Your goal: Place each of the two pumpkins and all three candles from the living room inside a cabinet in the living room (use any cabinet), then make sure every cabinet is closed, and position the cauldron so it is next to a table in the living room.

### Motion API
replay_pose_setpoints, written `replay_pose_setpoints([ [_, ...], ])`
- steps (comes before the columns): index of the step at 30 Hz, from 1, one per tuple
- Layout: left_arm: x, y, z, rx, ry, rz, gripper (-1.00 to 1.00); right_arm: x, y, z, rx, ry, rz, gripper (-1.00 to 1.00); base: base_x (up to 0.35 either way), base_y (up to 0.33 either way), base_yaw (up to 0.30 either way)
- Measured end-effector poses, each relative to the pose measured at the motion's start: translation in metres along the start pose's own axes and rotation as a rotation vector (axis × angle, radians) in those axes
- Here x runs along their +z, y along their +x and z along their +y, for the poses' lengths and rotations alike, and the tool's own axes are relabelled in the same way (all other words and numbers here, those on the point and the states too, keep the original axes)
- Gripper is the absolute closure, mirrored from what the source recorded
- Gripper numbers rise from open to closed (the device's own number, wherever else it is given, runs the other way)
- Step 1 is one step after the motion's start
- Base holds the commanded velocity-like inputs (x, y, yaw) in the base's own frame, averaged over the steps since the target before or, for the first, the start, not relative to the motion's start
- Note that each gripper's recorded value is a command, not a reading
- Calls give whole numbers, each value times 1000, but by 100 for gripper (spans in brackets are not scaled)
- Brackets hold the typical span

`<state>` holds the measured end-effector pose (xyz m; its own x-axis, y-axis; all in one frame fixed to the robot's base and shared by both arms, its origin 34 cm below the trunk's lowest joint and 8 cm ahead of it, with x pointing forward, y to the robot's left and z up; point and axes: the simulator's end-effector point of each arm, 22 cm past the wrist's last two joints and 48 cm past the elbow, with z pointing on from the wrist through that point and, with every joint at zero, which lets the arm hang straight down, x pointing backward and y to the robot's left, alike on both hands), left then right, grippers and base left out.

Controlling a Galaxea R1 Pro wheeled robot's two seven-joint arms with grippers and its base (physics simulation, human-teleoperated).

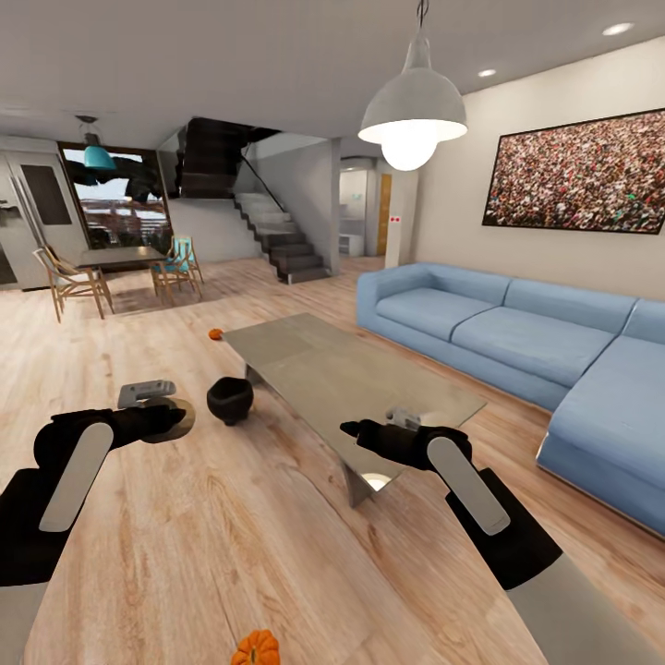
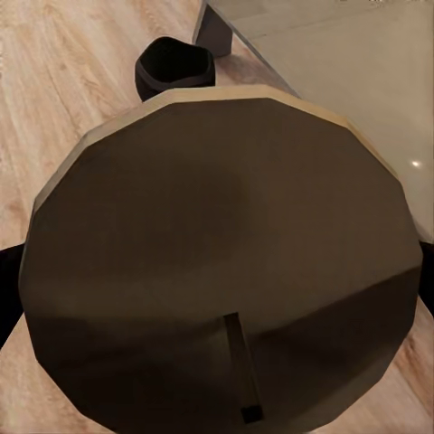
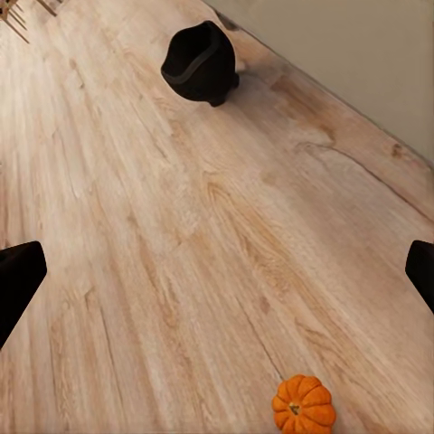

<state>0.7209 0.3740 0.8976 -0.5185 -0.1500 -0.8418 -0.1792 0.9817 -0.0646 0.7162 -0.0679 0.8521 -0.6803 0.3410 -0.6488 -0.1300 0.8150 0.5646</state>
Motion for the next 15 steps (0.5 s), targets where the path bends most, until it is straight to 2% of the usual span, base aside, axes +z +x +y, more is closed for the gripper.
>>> replay_pose_setpoints([
  [9, -2, -2, -1, 0, 4, -5, 100, -2, -1, 2, -2, -1, -3, -100, 0, 22, 236],
  [15, -3, -3, -1, -1, 6, -7, 100, -3, -2, 3, -3, -2, -5, -100, -36, 173, 275],
])
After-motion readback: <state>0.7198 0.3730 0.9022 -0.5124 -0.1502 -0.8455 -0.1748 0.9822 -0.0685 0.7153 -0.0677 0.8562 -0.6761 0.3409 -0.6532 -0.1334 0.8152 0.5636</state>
